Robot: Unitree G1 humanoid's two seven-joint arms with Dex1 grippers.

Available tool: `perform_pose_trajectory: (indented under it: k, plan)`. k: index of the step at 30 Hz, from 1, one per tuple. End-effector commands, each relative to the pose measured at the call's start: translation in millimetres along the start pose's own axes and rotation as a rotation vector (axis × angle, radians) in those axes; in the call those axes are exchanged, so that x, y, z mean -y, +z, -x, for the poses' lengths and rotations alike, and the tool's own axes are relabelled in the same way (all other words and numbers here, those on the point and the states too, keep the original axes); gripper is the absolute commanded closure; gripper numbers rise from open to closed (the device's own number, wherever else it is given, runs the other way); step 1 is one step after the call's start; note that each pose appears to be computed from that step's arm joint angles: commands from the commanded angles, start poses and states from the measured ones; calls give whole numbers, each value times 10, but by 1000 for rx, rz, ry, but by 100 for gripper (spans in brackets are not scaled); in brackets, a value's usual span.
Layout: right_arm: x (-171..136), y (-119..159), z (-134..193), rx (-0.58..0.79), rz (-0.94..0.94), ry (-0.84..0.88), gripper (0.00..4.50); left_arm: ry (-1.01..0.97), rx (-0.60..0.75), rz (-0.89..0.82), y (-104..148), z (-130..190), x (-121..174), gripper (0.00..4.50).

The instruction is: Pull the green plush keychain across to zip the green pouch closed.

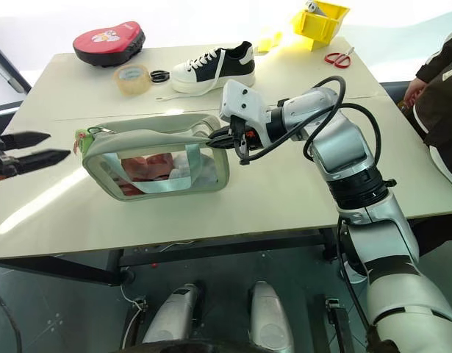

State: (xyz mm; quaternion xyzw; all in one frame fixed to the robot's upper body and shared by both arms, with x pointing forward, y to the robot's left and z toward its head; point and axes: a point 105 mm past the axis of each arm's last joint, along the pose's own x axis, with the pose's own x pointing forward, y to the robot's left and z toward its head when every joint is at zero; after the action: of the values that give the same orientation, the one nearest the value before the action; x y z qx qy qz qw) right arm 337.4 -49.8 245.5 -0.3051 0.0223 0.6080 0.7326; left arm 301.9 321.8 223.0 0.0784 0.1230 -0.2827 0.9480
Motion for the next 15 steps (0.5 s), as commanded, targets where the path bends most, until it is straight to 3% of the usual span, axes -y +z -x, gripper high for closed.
perform_pose_trajectory:
  k: [1,6,15]
  plan:
    - [-6,192,47,55,50,-7,447,67,38,-60,93,-48,-78,0]
    - [-18,175,39,50,46,-1,447,91,67,-61,144,-147,-126,0]
    - [-57,195,32,56,47,8,447,66,13,-99,17,-290,-102,0]
